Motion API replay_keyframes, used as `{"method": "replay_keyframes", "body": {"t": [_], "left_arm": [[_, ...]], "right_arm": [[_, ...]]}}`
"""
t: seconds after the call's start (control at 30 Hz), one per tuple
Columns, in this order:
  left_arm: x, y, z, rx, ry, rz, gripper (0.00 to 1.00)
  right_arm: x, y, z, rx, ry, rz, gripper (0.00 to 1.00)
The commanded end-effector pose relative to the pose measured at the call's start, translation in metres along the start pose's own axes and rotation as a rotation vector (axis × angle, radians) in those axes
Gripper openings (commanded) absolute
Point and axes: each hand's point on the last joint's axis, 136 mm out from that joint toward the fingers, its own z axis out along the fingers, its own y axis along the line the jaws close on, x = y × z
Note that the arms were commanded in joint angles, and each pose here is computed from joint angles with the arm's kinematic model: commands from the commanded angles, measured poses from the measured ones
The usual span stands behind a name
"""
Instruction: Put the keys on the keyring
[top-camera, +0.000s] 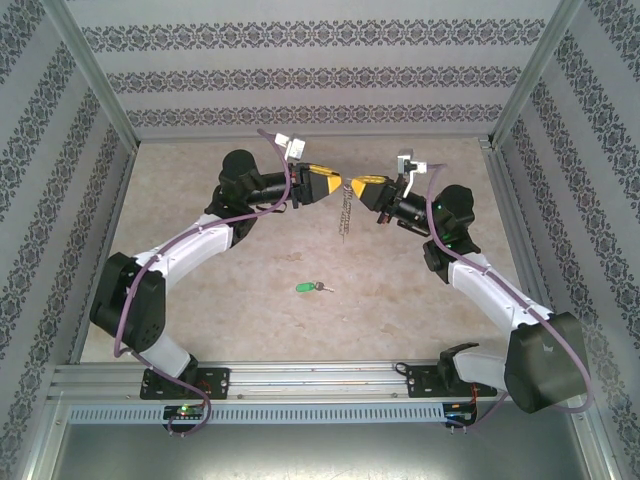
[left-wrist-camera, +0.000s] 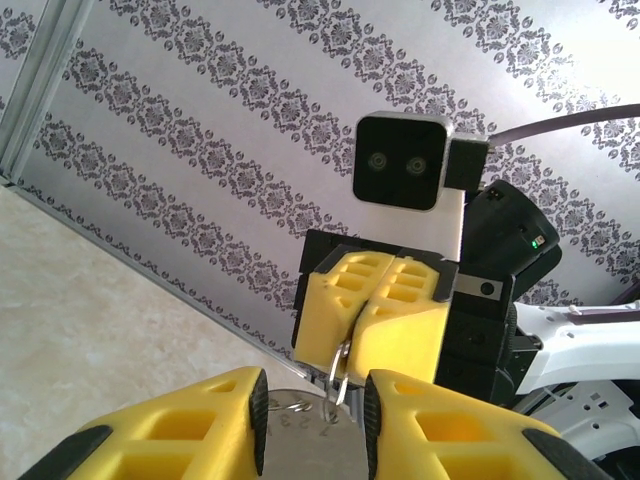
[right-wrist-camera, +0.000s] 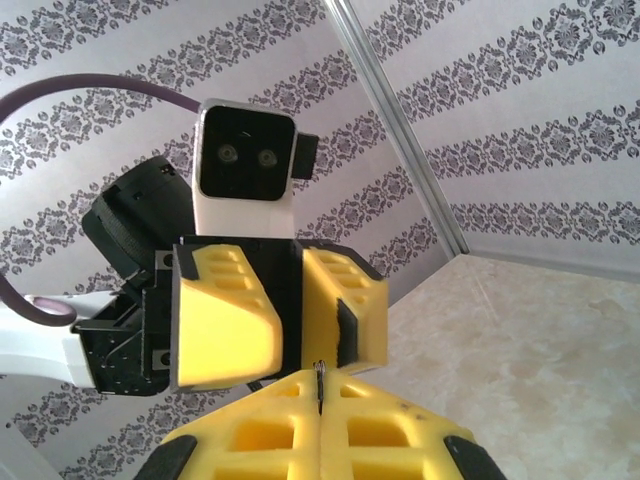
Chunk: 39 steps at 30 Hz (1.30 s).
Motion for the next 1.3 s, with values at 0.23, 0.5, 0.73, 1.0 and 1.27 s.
{"method": "replay_keyframes", "body": {"t": [0.23, 0.5, 0.73, 1.0, 1.27], "left_arm": [[0.004, -0.012, 0.01, 0.073, 0.013, 0.029, 0.32], [0.005, -0.017, 0.014, 0.102, 0.02, 0.032, 0.27], [0.009, -0.019, 0.013, 0.12, 0.018, 0.031, 0.24], [0.007, -0.022, 0.013, 0.136, 0.009, 0.043, 0.11], [0.007, -0.025, 0.012, 0.15, 0.002, 0.05, 0.0]], "right_arm": [[-0.019, 0.014, 0.008, -0.042, -0.05, -0.048, 0.0], [-0.017, 0.012, 0.008, -0.039, -0.046, -0.042, 0.0], [-0.016, 0.01, 0.008, -0.031, -0.046, -0.043, 0.0], [-0.015, 0.009, 0.008, -0.026, -0.045, -0.04, 0.0], [-0.014, 0.005, 0.006, -0.013, -0.048, -0.037, 0.0]]}}
